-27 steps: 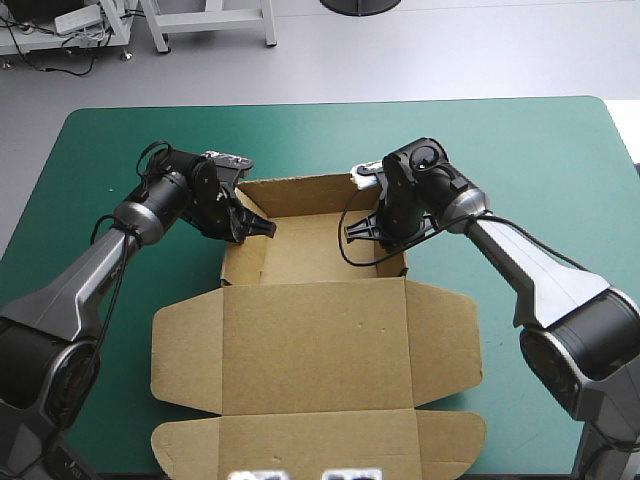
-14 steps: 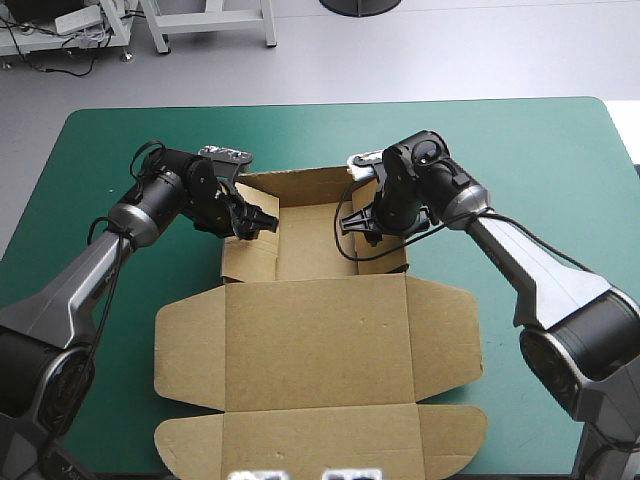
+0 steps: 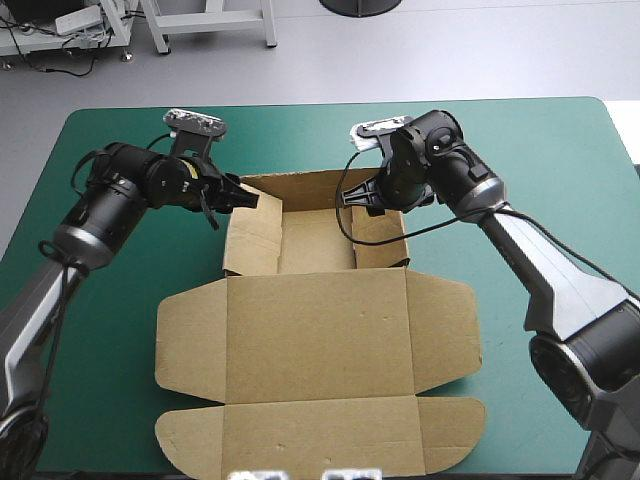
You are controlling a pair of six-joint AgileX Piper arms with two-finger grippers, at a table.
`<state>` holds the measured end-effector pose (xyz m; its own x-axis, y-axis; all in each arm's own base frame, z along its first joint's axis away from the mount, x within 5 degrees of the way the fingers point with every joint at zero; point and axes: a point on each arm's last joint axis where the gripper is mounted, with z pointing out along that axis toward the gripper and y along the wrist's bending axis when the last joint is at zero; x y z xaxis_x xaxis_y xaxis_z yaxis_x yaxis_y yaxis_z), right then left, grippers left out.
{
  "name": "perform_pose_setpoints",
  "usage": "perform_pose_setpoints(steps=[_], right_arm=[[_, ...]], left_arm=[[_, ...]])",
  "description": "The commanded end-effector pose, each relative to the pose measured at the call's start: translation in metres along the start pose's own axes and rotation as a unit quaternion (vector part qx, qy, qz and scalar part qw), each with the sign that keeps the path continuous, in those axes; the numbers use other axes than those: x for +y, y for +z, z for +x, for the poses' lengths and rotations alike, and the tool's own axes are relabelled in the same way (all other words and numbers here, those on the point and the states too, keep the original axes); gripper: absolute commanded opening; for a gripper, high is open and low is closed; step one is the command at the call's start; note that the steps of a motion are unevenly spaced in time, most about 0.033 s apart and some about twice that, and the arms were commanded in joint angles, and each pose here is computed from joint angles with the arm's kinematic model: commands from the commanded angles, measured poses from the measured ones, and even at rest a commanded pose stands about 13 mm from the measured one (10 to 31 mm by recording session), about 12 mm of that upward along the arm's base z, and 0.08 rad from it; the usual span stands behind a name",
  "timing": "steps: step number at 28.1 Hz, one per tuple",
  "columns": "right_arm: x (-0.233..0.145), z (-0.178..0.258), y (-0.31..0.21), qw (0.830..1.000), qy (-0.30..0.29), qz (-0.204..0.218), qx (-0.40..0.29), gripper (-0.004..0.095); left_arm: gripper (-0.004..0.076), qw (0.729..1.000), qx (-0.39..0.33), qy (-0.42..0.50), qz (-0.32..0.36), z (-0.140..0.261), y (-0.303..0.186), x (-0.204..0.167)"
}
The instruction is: Fold the box
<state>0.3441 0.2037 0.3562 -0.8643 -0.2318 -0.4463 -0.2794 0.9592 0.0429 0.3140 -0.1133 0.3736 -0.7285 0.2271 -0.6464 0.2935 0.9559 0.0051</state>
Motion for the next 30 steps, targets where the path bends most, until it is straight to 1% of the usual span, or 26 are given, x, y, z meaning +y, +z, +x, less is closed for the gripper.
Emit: perform_pose_setpoints(steps=[1, 3, 5, 6, 8, 10, 13, 15, 17, 19, 21, 24, 29, 30], right_arm=[[-0.005, 0.000, -0.048, 0.998, 0.001, -0.007, -0.054, 0.0522], [-0.006, 0.001, -0.056, 0.998, 0.003, -0.012, -0.062, 0.0522], [-0.005, 0.003, -0.065, 0.997, -0.004, -0.023, -0.069, 0.0522], [-0.006, 0.004, -0.070, 0.997, -0.004, -0.026, -0.074, 0.0522], [-0.006, 0.005, -0.072, 0.997, -0.003, -0.029, -0.075, 0.0522], [-0.004, 0.006, -0.074, 0.996, -0.002, -0.038, -0.076, 0.0522], [-0.004, 0.007, -0.077, 0.996, -0.008, -0.043, -0.077, 0.0522], [-0.006, 0.006, -0.078, 0.996, -0.015, -0.033, -0.081, 0.0522], [-0.011, 0.005, -0.078, 0.996, -0.024, -0.005, -0.088, 0.0523], [-0.015, 0.003, -0.074, 0.995, -0.028, 0.024, -0.092, 0.0524], [-0.017, 0.000, -0.068, 0.995, -0.017, 0.040, -0.089, 0.0553], [-0.014, -0.003, -0.048, 0.997, -0.002, 0.039, -0.068, 0.0602], [-0.007, -0.005, -0.012, 1.000, 0.010, 0.018, -0.021, 0.0641], [-0.007, -0.006, -0.006, 1.000, 0.011, 0.020, -0.015, 0.0644]], left_arm=[[0.0410, 0.997, -0.079, 0.009, 0.011, 0.000, -0.049, -0.001], [0.0410, 0.996, -0.084, 0.010, 0.014, 0.014, -0.057, 0.000], [0.0410, 0.993, -0.117, 0.007, 0.018, 0.038, -0.070, 0.001], [0.0410, 0.987, -0.160, 0.001, 0.027, 0.055, -0.080, 0.001], [0.0410, 0.982, -0.186, -0.005, 0.034, 0.075, -0.089, 0.001], [0.0408, 0.978, -0.204, -0.009, 0.038, 0.096, -0.102, 0.003], [0.0400, 0.977, -0.209, -0.009, 0.038, 0.127, -0.115, 0.005], [0.0391, 0.973, -0.226, -0.009, 0.039, 0.146, -0.126, 0.006], [0.0385, 0.968, -0.247, -0.009, 0.040, 0.160, -0.137, 0.007], [0.0385, 0.964, -0.264, -0.008, 0.039, 0.169, -0.145, 0.008], [0.0385, 0.960, -0.279, -0.008, 0.039, 0.175, -0.153, 0.009], [0.0385, 0.957, -0.287, -0.005, 0.035, 0.178, -0.158, 0.010], [0.0385, 0.961, -0.273, -0.005, 0.035, 0.180, -0.157, 0.010], [0.0385, 0.962, -0.269, -0.005, 0.035, 0.181, -0.156, 0.010]])
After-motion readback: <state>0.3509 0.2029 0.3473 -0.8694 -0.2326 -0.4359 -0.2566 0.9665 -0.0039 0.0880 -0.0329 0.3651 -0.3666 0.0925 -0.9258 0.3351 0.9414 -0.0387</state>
